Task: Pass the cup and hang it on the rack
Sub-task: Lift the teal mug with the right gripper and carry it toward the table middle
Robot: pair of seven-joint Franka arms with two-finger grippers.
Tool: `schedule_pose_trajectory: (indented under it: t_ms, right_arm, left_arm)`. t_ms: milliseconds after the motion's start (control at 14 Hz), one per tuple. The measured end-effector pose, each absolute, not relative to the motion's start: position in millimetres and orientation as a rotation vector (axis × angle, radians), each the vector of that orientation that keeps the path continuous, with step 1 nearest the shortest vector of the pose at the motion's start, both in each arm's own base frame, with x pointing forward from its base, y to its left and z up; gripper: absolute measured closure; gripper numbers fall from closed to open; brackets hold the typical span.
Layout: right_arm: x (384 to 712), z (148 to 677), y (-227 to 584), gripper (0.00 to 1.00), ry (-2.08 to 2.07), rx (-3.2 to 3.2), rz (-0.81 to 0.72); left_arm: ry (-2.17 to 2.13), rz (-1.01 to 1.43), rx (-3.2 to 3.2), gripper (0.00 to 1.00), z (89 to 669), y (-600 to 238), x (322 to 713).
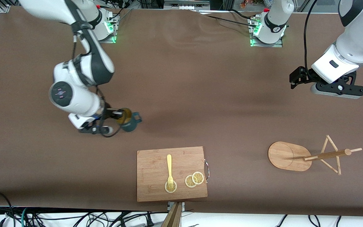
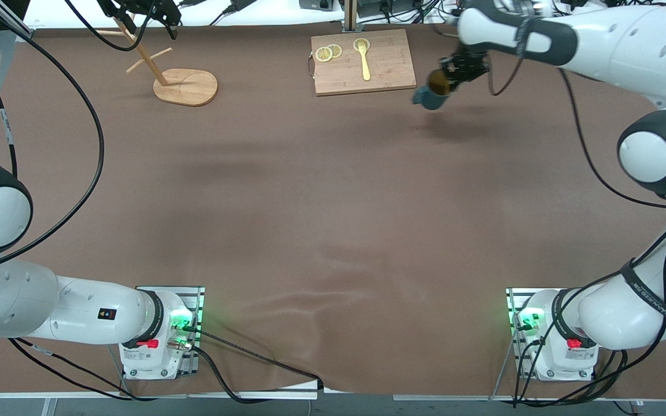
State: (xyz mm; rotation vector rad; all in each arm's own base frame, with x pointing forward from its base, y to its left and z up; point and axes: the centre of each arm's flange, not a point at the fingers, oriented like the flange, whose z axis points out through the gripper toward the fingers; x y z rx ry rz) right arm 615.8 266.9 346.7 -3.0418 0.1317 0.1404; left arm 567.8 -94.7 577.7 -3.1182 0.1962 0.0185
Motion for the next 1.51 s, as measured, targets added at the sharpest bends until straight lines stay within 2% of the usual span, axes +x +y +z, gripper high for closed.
schedule_pose_trajectory:
  t_ms: [502,788,1505]
  right_arm:
    - [573.4,351.1,437.4,0.96,0.437,-2.985,0.103]
    - [539.4,326.3,518.9,0.96,0.568,-2.952,0.117]
    - [466.5,292.1,607.5,0.96,0.757,-2.875,0.121]
  left_arm:
    - [0.179,0.022,-3.130,0.00,577.3,-88.7,569.0]
    - [0.181,0.023,-3.130,0.00,576.8,-88.1,569.3]
    - [0.189,0.026,-3.130,0.00,575.8,-87.5,569.8]
